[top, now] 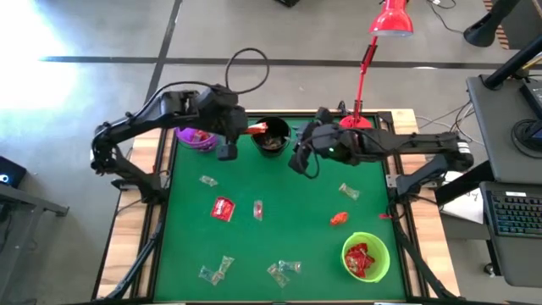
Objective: Sort candy
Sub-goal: Put the top orange chocolate bar into the purple bucket
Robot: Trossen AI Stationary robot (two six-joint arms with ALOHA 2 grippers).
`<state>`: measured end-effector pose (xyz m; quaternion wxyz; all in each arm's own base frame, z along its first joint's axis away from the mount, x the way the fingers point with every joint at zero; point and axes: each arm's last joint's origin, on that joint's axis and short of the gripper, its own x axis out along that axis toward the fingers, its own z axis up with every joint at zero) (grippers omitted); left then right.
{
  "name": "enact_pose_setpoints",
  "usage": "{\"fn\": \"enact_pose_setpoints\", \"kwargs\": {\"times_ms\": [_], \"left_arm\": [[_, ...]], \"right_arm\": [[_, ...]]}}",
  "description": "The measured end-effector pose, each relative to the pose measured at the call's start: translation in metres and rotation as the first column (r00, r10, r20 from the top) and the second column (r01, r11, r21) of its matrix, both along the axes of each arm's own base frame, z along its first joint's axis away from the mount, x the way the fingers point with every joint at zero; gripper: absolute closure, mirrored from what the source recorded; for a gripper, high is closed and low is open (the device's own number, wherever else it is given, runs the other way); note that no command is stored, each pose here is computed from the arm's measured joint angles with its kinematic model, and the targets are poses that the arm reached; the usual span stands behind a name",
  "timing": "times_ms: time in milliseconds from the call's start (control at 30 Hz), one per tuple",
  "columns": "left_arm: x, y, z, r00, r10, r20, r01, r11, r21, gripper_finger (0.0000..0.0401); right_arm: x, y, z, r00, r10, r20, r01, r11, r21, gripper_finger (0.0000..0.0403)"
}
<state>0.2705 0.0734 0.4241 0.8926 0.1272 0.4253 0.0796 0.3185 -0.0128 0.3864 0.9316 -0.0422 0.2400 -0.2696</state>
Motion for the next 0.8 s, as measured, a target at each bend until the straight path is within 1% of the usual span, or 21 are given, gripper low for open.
{"fn": "enact_pose_setpoints", "kwargs": {"times_ms": [67,133,300,400,500,567,633,700,800], "left_arm": [[0.000,0.000,-0.002,0.998,-0.007,0.059,0.006,1.000,0.003,0.0401],[-0.001,-0.001,-0.005,0.995,-0.003,0.104,0.003,1.000,0.005,0.0401],[-0.012,-0.003,-0.009,0.976,0.029,0.214,-0.029,1.000,-0.005,0.0401],[-0.019,-0.006,-0.011,0.957,0.036,0.287,-0.033,0.999,-0.016,0.0401],[-0.026,-0.009,-0.012,0.931,-0.003,0.365,0.013,1.000,-0.026,0.0401],[-0.027,-0.011,-0.013,0.914,-0.033,0.404,0.051,0.998,-0.034,0.0401],[-0.026,-0.011,-0.017,0.907,-0.053,0.417,0.078,0.996,-0.044,0.0401],[-0.024,-0.011,-0.025,0.919,-0.047,0.392,0.076,0.995,-0.059,0.0401],[-0.019,-0.009,-0.032,0.929,-0.047,0.368,0.076,0.995,-0.063,0.0401]], "right_arm": [[0.008,-0.002,-0.004,0.999,0.043,0.008,-0.043,0.999,0.015,0.0235],[0.015,-0.002,-0.006,0.996,0.093,0.013,-0.093,0.996,0.009,0.0231],[0.033,-0.002,-0.009,0.987,0.158,0.035,-0.154,0.983,-0.098,0.0230],[0.039,-0.008,-0.013,0.988,0.146,0.042,-0.141,0.984,-0.105,0.0229],[0.042,-0.016,-0.016,0.992,0.115,0.051,-0.111,0.990,-0.083,0.0229],[0.045,-0.019,-0.016,0.990,0.120,0.073,-0.114,0.990,-0.078,0.0229],[0.047,-0.020,-0.014,0.983,0.148,0.110,-0.141,0.987,-0.072,0.0229],[0.049,-0.020,-0.012,0.976,0.171,0.137,-0.163,0.984,-0.072,0.0229],[0.049,-0.019,-0.012,0.973,0.182,0.142,-0.172,0.982,-0.076,0.0229]]}}
